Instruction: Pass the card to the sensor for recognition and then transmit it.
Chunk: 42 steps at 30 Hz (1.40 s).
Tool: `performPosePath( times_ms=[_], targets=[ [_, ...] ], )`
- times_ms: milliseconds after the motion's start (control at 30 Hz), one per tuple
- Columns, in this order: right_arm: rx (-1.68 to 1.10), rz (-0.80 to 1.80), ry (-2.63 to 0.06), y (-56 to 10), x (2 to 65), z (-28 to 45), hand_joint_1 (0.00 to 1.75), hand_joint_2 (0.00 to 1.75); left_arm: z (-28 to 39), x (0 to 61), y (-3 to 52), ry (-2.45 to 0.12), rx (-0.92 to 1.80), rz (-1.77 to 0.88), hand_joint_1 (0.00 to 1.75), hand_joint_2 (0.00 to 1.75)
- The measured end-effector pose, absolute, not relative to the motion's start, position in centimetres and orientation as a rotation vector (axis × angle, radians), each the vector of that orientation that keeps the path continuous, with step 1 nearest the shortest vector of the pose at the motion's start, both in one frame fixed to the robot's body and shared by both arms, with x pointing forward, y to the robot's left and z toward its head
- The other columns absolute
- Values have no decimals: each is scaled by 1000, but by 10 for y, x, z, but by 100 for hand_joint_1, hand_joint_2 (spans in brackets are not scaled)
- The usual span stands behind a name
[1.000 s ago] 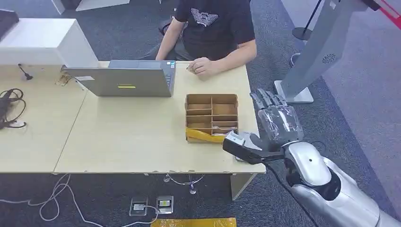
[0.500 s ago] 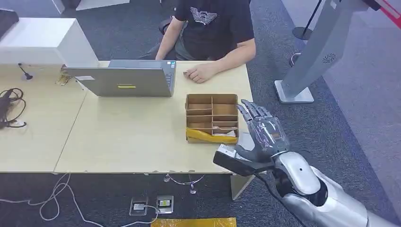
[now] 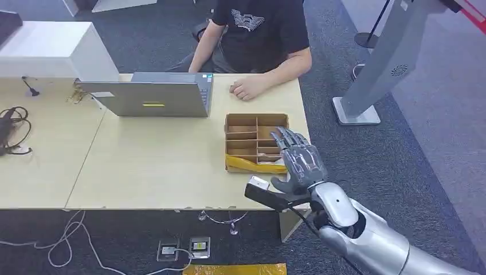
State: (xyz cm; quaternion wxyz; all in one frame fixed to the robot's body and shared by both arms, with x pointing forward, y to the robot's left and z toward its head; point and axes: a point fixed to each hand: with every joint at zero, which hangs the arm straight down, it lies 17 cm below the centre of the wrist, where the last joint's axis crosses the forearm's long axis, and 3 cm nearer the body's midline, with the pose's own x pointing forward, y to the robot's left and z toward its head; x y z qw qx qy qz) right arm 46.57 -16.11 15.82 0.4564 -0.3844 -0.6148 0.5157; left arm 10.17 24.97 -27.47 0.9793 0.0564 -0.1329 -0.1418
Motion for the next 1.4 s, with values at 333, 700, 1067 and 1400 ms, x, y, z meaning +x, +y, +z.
performPosePath(
  times_ms=[333, 700, 1067, 1400],
  targets=[
    [-948, 1266, -1471, -155, 483, 133, 0, 175, -275, 99, 250, -249, 115, -285, 0, 0],
    [-1109, 1295, -1465, -158, 497, 133, 0, 175, -275, 100, 252, -258, 128, -320, 0, 0],
    [-1107, 1298, -1419, -159, 502, 120, 0, 175, -275, 99, 252, -254, 122, -315, 0, 0],
    [-1075, 1300, -1410, -150, 506, 114, 0, 175, -276, 99, 252, -252, 123, -304, 0, 0]
  ],
)
